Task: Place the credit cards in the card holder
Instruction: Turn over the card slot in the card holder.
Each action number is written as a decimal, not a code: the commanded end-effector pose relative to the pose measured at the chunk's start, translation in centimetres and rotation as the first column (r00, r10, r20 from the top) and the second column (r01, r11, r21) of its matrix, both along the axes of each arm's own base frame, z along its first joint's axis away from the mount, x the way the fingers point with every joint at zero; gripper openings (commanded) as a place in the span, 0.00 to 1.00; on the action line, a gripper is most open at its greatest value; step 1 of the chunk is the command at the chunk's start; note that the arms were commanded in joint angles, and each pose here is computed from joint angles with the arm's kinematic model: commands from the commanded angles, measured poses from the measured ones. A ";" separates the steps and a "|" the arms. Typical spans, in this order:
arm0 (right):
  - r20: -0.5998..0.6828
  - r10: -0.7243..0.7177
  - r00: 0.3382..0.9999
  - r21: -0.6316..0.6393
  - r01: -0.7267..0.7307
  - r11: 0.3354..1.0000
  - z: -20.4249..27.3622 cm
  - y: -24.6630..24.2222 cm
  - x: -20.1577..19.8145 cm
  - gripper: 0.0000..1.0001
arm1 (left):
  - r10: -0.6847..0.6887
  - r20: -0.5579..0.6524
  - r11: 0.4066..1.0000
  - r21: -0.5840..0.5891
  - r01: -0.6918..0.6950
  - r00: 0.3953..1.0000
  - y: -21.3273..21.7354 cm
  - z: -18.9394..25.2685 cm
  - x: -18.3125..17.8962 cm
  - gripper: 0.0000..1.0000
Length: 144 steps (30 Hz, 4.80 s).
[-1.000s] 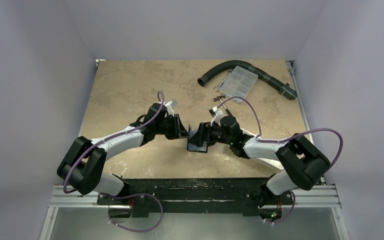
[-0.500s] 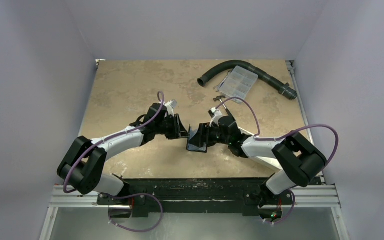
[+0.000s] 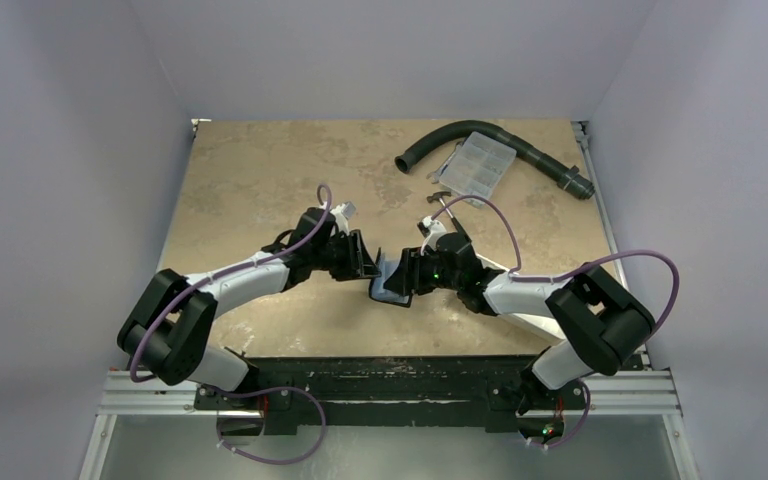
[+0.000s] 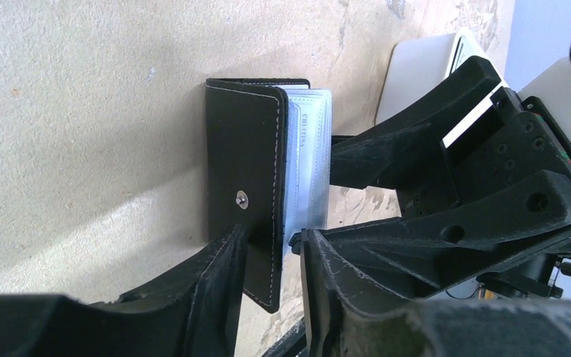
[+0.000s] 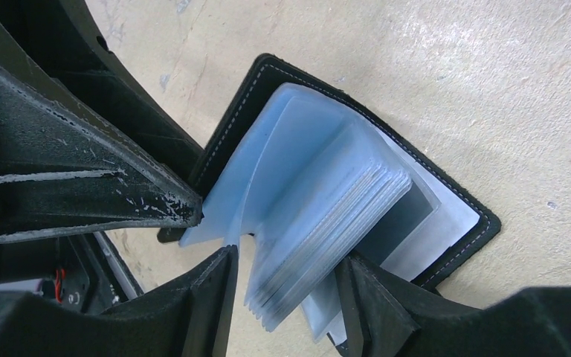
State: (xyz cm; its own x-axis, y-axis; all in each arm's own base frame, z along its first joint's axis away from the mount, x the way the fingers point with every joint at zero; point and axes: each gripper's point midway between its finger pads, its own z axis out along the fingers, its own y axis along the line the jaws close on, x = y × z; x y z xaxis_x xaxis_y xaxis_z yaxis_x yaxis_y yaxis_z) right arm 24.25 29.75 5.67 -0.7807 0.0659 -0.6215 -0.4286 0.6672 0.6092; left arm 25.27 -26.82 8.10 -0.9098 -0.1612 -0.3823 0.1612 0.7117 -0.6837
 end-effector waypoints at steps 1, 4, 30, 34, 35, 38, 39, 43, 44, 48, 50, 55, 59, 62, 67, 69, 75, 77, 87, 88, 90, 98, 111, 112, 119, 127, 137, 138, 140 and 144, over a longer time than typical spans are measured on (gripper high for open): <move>0.075 -0.002 0.997 0.023 0.001 1.000 2.3 0.7 1.2 0.58 | -0.016 0.052 1.000 0.004 0.016 0.999 -0.5 1.0 0.9 0.39; 0.074 0.003 0.997 0.025 -0.004 1.000 2.2 0.8 1.2 0.57 | -0.026 0.050 1.000 0.009 0.025 0.998 -0.5 0.7 0.8 0.45; 0.143 -0.012 0.990 -0.072 0.023 0.997 3.6 -1.1 1.5 0.81 | 0.083 0.020 0.965 0.248 -0.085 0.996 5.1 -4.5 -1.5 0.26; 0.127 0.007 0.992 -0.033 -0.002 0.999 3.8 -0.1 1.5 0.81 | 0.082 0.019 0.967 0.240 -0.084 0.996 5.0 -4.7 -1.6 0.21; 0.120 0.015 0.993 -0.020 -0.013 1.000 3.9 0.3 1.4 0.81 | 0.081 0.018 0.968 0.237 -0.083 0.997 5.0 -4.7 -1.7 0.20; 0.112 0.029 0.993 0.008 -0.030 1.000 4.1 1.1 1.2 0.78 | 0.079 0.008 0.969 0.232 -0.079 0.997 5.0 -5.1 -2.0 0.19; 0.111 0.032 0.993 0.010 -0.034 0.999 4.1 1.3 1.1 0.78 | 0.080 0.004 0.970 0.231 -0.079 0.997 5.1 -5.2 -2.1 0.18; 0.097 0.051 0.994 0.002 -0.052 0.999 3.6 1.9 0.8 0.76 | 0.079 -0.005 0.972 0.223 -0.076 0.997 5.1 -5.5 -2.4 0.16; 0.097 0.052 0.994 0.003 -0.053 0.999 3.6 2.0 0.8 0.75 | 0.078 -0.005 0.972 0.222 -0.075 0.997 5.1 -5.5 -2.5 0.16; 0.098 0.058 0.994 0.002 -0.058 0.998 3.6 2.2 0.5 0.73 | 0.072 -0.009 0.976 0.208 -0.068 0.997 4.9 -5.3 -2.7 0.14; 0.091 0.056 0.994 -0.008 -0.055 0.998 3.4 2.2 0.4 0.71 | 0.072 -0.018 0.978 0.197 -0.067 0.997 4.8 -5.4 -2.9 0.12; 0.104 0.006 0.995 -0.062 0.001 0.998 3.3 0.8 0.8 0.71 | 0.075 -0.021 0.980 0.188 -0.069 0.997 4.9 -5.4 -3.3 0.11; 0.129 -0.002 0.992 -0.069 0.011 0.998 4.5 0.4 0.6 0.72 | 0.072 -0.025 0.981 0.182 -0.067 0.997 4.9 -5.4 -3.6 0.10; 0.147 0.012 0.989 -0.059 -0.003 0.998 5.4 0.8 0.4 0.72 | 0.072 -0.025 0.981 0.180 -0.066 0.997 4.9 -5.4 -3.6 0.10; 0.111 0.057 0.992 -0.016 -0.056 0.998 4.8 2.2 -0.2 0.68 | 0.071 -0.026 0.983 0.172 -0.066 0.997 4.8 -5.3 -3.6 0.10; 0.103 0.059 0.993 -0.009 -0.059 0.998 4.5 2.4 -0.1 0.65 | 0.068 -0.027 0.984 0.169 -0.063 0.997 4.7 -5.2 -3.6 0.10; 0.092 0.028 0.995 -0.057 -0.022 0.998 3.3 1.6 0.2 0.65 | 0.069 -0.021 0.983 0.170 -0.064 0.997 4.8 -5.0 -3.7 0.10; 0.089 0.029 0.996 -0.060 -0.024 0.998 3.0 1.5 0.1 0.65 | 0.067 -0.021 0.984 0.164 -0.063 0.998 4.7 -5.0 -3.6 0.10; 0.066 0.076 0.995 -0.031 -0.074 0.997 2.2 3.8 0.1 0.64 | 0.056 -0.027 0.988 0.146 -0.052 0.998 4.4 -4.8 -3.7 0.10; 0.065 0.081 0.995 -0.031 -0.080 0.996 2.1 4.1 0.1 0.64 | 0.056 -0.027 0.988 0.146 -0.051 0.998 4.4 -4.8 -3.8 0.10; 0.062 0.093 0.994 -0.025 -0.092 0.995 2.1 4.6 0.1 0.64 | 0.056 -0.027 0.989 0.142 -0.051 0.998 4.3 -4.7 -3.8 0.10; 0.053 0.190 0.980 0.115 -0.195 0.974 4.1 7.7 -1.0 0.65 | 0.053 -0.026 0.989 0.141 -0.049 0.998 4.3 -4.7 -3.8 0.11; 0.067 0.039 0.997 -0.113 -0.031 0.993 2.8 2.1 -0.6 0.70 | 0.053 -0.029 0.986 0.158 -0.047 0.998 4.7 -5.1 -4.1 0.10; 0.064 0.037 0.997 -0.110 -0.030 0.993 2.7 2.0 -0.8 0.70 | 0.051 -0.025 0.987 0.156 -0.046 0.998 4.7 -5.0 -4.1 0.10; 0.044 0.040 0.998 -0.112 -0.035 0.993 1.5 2.1 -0.9 0.69 | 0.049 -0.025 0.986 0.161 -0.044 0.998 4.8 -4.9 -4.1 0.10; 0.044 -0.024 0.999 -0.200 0.032 0.979 0.0 0.6 -0.1 0.69 | 0.050 -0.025 0.986 0.159 -0.046 0.998 4.7 -4.9 -4.1 0.10; 0.027 -0.014 1.000 -0.205 0.019 0.979 -0.9 0.6 -0.6 0.70 | 0.046 -0.029 0.986 0.160 -0.041 0.999 4.7 -5.1 -4.1 0.10; 0.026 -0.013 1.000 -0.205 0.018 0.979 -0.9 0.6 -0.7 0.70 | 0.047 -0.029 0.986 0.160 -0.042 0.998 4.7 -5.0 -4.1 0.10; 0.022 -0.005 1.000 -0.197 0.009 0.980 -1.0 0.8 -0.8 0.69 | 0.045 -0.029 0.987 0.158 -0.040 0.999 4.7 -5.0 -4.2 0.10; 0.001 0.028 1.000 -0.165 -0.028 0.986 -1.4 2.1 -1.1 0.70 | 0.045 -0.031 0.987 0.156 -0.040 0.998 4.6 -5.0 -4.2 0.10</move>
State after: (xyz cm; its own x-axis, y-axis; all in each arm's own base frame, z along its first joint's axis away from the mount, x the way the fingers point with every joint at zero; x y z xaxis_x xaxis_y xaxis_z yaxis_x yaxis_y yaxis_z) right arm 23.72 31.08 5.51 -0.7640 -0.0380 -0.6441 -0.4392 0.7618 0.4761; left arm 21.29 -21.84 2.73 -0.9159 -0.1555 -0.3700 0.0836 0.8277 -0.5548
